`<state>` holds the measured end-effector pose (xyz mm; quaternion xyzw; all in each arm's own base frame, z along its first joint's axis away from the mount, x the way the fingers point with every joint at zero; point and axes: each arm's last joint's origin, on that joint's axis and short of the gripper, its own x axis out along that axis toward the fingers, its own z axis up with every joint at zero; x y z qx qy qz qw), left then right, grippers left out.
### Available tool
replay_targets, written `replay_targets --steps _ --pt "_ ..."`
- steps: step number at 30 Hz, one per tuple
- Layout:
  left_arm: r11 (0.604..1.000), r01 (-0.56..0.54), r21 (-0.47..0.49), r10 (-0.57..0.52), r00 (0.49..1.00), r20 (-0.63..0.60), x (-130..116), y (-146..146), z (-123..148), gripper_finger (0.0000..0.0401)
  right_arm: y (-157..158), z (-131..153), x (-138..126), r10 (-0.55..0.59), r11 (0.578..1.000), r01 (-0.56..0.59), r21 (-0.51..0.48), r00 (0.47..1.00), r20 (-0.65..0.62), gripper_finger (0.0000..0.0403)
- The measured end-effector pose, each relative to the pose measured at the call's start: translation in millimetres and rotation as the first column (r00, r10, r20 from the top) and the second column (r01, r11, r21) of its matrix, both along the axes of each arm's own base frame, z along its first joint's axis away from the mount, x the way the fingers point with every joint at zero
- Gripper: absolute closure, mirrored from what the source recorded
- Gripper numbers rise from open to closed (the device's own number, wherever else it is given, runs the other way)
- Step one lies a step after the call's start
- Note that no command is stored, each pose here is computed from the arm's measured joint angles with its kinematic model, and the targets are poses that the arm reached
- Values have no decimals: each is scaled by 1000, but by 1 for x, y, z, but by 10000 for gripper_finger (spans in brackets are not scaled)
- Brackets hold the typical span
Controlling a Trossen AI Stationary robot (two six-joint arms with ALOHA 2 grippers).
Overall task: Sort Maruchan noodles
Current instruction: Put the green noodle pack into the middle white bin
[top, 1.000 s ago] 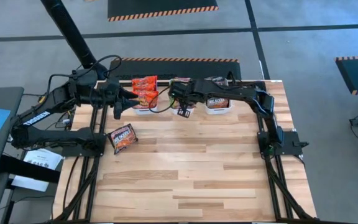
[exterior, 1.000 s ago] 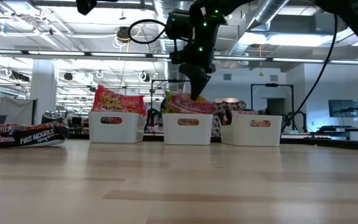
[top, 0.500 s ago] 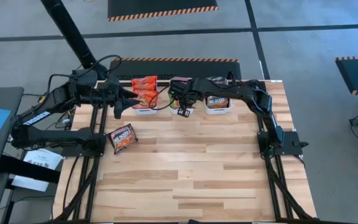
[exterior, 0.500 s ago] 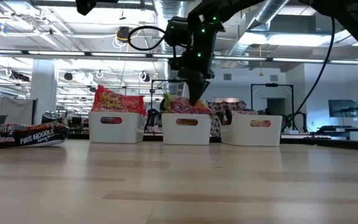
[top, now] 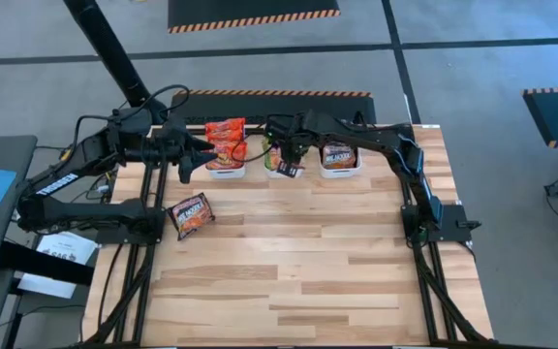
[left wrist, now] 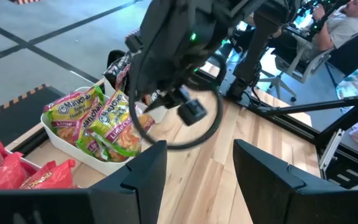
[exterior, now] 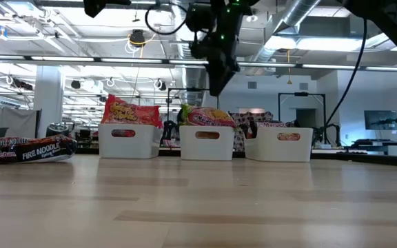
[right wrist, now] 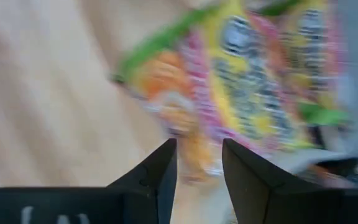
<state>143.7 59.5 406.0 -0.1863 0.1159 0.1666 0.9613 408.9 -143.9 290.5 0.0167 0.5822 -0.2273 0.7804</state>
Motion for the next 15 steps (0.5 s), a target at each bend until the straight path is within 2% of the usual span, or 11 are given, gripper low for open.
replay_targets --steps 5,7,10,15 --pt "1000 2 7 -2 1000 -2 0 0 0 227 2 9 2 -21 972 -10 235 991 131 255" --pt "1000 2 19 -1 1000 -6 0 0 0 227 0 3 6 -17 964 -20 267 990 136 258" --pt "999 -17 28 17 1000 -10 0 1 0 227 -5 -17 10 -25 952 1 305 997 76 261" --pt "999 -23 27 23 1000 -18 -1 1 -1 227 -14 -35 14 -35 949 21 316 999 37 262"
